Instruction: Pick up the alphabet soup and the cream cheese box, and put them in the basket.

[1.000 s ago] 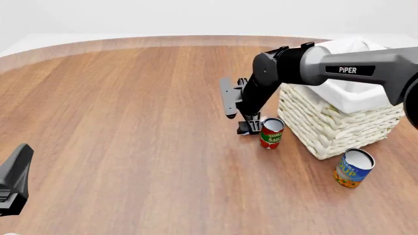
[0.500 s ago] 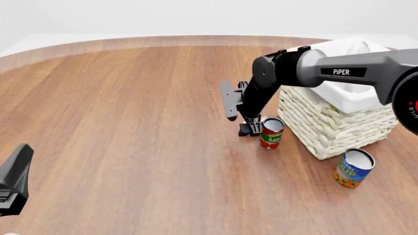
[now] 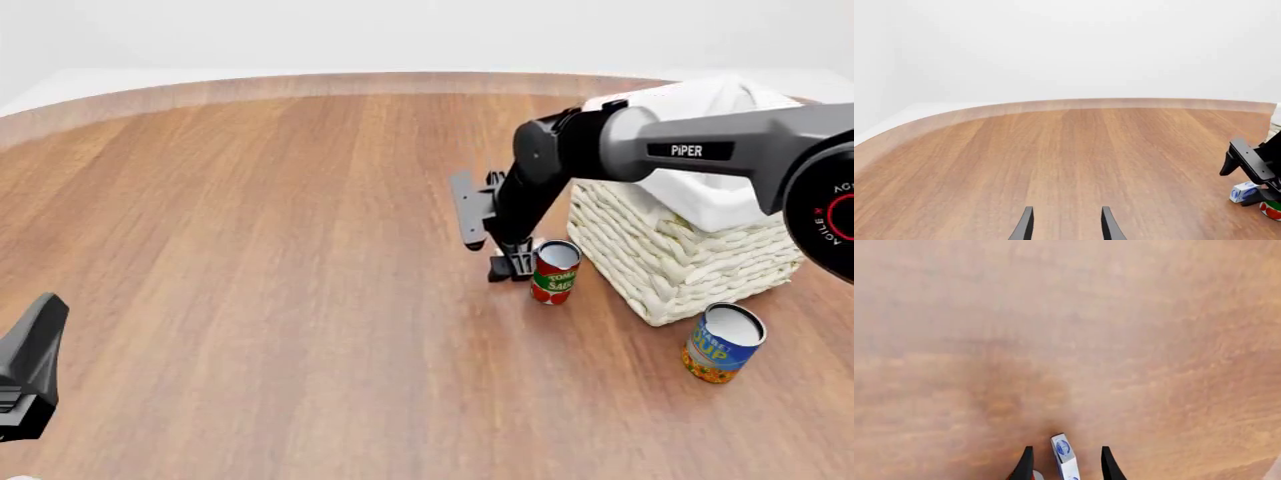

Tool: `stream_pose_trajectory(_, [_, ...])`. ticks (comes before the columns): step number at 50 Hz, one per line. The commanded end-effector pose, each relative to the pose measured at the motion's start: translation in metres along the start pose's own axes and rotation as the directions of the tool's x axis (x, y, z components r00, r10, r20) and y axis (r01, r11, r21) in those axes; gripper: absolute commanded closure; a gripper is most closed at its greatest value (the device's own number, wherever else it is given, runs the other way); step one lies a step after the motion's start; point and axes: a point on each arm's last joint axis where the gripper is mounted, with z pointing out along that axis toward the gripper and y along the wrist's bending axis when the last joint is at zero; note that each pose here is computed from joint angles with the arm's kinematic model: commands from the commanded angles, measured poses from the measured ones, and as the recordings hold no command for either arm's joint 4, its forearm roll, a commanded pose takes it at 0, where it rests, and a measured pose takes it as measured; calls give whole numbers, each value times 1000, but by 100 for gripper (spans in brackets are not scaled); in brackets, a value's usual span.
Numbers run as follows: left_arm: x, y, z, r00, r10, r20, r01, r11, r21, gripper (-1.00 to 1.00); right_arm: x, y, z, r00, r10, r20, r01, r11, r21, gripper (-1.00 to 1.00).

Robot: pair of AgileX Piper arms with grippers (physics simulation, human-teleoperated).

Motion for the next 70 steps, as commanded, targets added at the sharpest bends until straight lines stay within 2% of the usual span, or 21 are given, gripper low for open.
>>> stream_pose_trajectory(1, [0, 0, 0, 1000, 0, 0, 0, 1000, 0, -100, -1, 0, 4, 1000, -2, -1, 2, 1000, -6, -100])
stream_pose_trajectory(11, [0, 0, 0, 1000, 0, 0, 0, 1000, 0, -100, -3, -3, 0, 1000, -5, -1, 5, 1000, -12, -100])
stream_pose_trajectory(30, [0, 0, 0, 1000, 0, 0, 0, 1000, 0, -100, 4, -5, 15, 1000, -8, -10, 8, 1000, -24, -100])
stream_pose_trajectory(49, [0, 0, 0, 1000, 0, 0, 0, 1000, 0, -100, -2, -6, 23, 1000, -7, -9, 6, 999, -32, -100])
stream_pose_trajectory(54, [0, 0, 0, 1000, 0, 0, 0, 1000, 0, -100, 0, -7, 25, 1000, -7, -11, 7, 999, -36, -100])
stream_pose_trajectory(56, [0, 0, 0, 1000, 0, 0, 0, 1000, 0, -100, 7, -10, 30, 1000, -1, -21, 0, 999, -51, -100])
stream_pose_trajectory(57, [0, 0, 0, 1000, 0, 0, 0, 1000, 0, -100, 2, -9, 28, 1000, -1, -16, 0, 999, -46, -100])
stream_pose_trajectory(70, [0, 0, 0, 1000, 0, 0, 0, 1000, 0, -100, 7, -14, 33, 1000, 2, -22, -3, 999, -52, -100])
